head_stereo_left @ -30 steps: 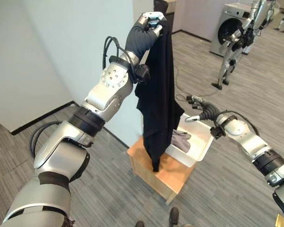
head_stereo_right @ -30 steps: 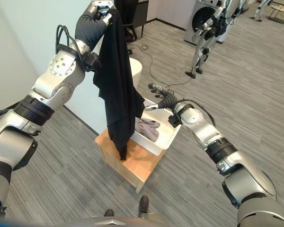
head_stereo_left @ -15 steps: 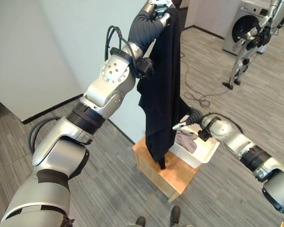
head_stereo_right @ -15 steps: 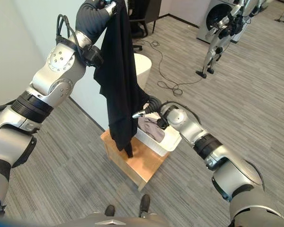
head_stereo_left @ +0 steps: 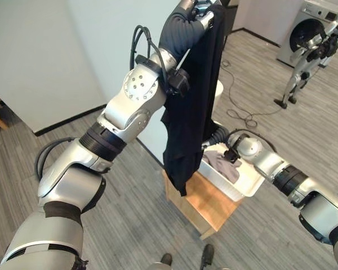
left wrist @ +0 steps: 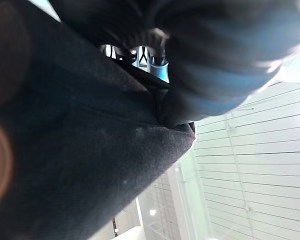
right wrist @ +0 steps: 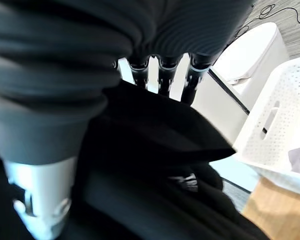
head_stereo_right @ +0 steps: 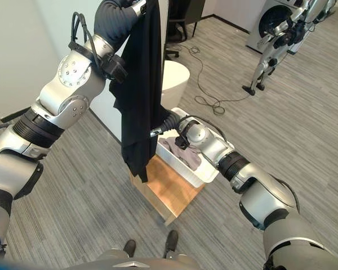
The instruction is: Pick up bed clothes into laundry basket.
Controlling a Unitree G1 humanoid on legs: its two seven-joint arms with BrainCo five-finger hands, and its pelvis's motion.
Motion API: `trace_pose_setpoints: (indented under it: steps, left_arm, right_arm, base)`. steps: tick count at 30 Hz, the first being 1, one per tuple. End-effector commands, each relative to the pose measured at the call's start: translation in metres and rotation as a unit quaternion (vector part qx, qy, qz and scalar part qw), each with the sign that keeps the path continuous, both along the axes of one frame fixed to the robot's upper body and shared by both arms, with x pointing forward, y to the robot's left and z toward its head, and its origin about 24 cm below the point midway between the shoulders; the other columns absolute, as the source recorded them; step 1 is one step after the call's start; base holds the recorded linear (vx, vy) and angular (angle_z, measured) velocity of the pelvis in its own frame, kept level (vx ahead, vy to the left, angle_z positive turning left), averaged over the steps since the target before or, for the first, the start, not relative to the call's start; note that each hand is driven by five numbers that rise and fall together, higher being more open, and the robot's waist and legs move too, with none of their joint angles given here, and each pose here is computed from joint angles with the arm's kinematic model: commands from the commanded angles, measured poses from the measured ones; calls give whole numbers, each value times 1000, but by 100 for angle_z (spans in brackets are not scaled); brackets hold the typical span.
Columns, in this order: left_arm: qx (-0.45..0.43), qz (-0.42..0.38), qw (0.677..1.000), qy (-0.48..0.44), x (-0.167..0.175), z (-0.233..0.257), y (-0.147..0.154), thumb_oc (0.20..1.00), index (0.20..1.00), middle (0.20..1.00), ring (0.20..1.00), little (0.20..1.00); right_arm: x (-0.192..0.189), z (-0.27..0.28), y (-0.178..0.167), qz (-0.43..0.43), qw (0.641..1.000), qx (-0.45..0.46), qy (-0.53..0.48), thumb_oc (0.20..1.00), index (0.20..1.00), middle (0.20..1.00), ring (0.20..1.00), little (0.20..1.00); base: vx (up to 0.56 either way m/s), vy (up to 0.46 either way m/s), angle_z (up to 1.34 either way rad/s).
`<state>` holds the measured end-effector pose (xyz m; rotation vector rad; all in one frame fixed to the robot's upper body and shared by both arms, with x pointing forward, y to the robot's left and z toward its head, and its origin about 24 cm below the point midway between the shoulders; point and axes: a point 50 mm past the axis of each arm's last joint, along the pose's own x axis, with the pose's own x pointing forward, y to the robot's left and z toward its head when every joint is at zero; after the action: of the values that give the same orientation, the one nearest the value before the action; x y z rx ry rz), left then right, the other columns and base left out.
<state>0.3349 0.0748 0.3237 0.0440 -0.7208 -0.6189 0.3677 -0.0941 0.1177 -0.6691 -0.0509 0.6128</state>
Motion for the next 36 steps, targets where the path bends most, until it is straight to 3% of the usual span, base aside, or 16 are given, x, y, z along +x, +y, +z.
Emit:
trace_pose_setpoints:
  steps: [1, 20, 36]
  left_arm:
    - [-34, -44, 994, -99, -23, 59, -20, 200, 200, 200, 200, 200]
    - [-60, -38, 992, -101, -25, 58, -11, 200, 200, 200, 200, 200]
    - [-58, -15, 995, -85, -15, 54, -14, 200, 200, 200, 200, 200]
  right_arm:
    - [14, 43, -3, -15, 997, -9, -79, 200, 200, 200, 200, 200]
    - [7, 43, 13, -8, 995, 63, -79, 200, 200, 200, 200, 200]
    - [14, 47, -12, -66, 990, 85, -91, 200, 200, 200, 200, 200]
  base:
    - [5, 9, 9]
    - [0, 7, 2]
    - [-1, 1, -2]
